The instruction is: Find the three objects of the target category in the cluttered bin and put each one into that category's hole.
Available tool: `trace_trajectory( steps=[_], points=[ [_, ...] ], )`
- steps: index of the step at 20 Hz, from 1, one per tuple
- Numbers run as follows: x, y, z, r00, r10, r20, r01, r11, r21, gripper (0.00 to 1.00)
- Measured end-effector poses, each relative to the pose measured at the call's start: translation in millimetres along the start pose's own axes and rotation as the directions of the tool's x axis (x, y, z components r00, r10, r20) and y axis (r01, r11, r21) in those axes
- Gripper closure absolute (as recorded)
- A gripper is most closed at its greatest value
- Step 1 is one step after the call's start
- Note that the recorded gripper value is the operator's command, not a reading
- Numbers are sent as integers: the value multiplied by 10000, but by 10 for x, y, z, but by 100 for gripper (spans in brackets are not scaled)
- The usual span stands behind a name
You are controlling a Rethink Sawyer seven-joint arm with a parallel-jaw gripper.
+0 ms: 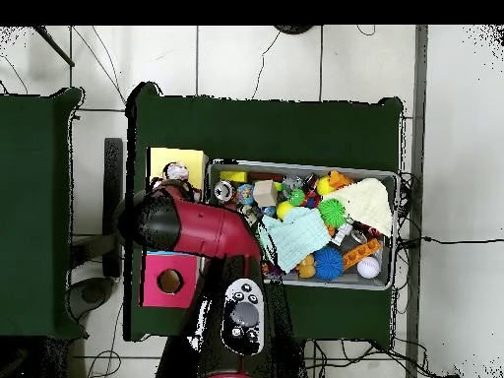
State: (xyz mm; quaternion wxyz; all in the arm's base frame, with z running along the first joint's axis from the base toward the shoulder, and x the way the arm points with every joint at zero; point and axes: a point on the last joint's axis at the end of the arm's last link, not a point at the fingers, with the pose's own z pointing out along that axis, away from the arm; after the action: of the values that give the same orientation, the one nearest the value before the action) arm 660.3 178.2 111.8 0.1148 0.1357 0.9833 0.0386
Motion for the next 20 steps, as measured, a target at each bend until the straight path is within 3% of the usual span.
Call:
trace_trajectory(
  steps=[10, 20],
  points=[
    [10, -22, -335, 9966, 163, -812, -174, 9998, -127, 0],
    [-23, -41, -479, 9958, 219, -884, -236, 9996, -182, 0]
  ],
)
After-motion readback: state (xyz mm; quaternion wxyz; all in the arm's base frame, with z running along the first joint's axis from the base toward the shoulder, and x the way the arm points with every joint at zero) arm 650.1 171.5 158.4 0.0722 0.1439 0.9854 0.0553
